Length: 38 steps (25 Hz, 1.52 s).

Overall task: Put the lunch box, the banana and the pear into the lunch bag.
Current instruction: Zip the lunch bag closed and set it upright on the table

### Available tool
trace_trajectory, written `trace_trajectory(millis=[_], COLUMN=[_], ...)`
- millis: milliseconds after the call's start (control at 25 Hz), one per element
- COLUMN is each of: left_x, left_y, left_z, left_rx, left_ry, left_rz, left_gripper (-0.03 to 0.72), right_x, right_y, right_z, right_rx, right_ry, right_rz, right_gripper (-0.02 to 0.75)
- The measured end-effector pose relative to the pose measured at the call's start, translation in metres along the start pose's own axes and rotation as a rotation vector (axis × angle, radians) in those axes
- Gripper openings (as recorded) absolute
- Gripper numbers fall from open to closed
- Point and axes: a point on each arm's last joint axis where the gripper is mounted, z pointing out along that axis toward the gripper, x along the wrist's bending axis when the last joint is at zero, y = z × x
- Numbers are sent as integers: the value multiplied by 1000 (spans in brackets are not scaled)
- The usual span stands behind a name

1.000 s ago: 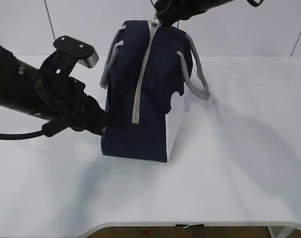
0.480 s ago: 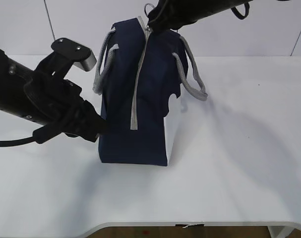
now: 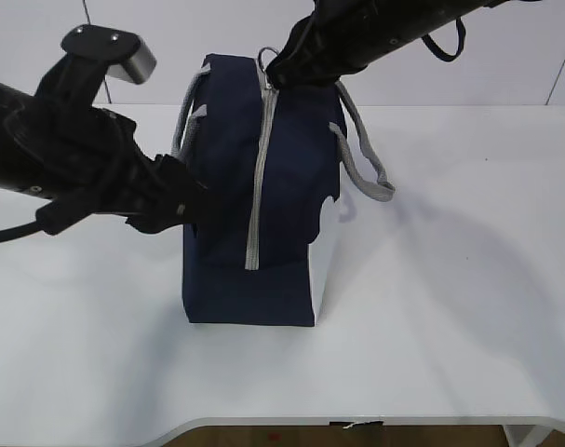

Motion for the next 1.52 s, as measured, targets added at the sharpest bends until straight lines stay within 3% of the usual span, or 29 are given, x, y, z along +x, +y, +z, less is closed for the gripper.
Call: trace_trajectory(millis=[80,200,480,680,840,1080,1160,1320,1520], left_x=[-1,-1,0,4,6,6,6,6,2], left_y=[4,8,29,42,42,40,39,37,37], left_z=[-5,-6,-11,5,13,15,15,14,-3], left_rx=[-39,-73,-165,-163,-146,-129,-111,-86,-53], left_ry=[4,2,15,10,9,15,19,22,26], left_rz=[-26,-76,-114,-120,-125,-92,-53,1,129], left_gripper=[484,525,536,510,421,92,19,-1,-2], right_x=[0,1,2,2,2,0,-1,-2,-3], right_y=[0,-1,1,1,1,8,15,20,18], right_z=[0,0,0,0,0,-3,-6,-9,-7], right_rx=[3,6,-8,-11,-11,-34,-53,-69,-57], right_ry=[4,8,19,22,22,14,7,0,-11], right_rz=[0,0,24,30,30,23,15,6,-9], right_gripper=[6,6,6,6,6,6,6,6,6])
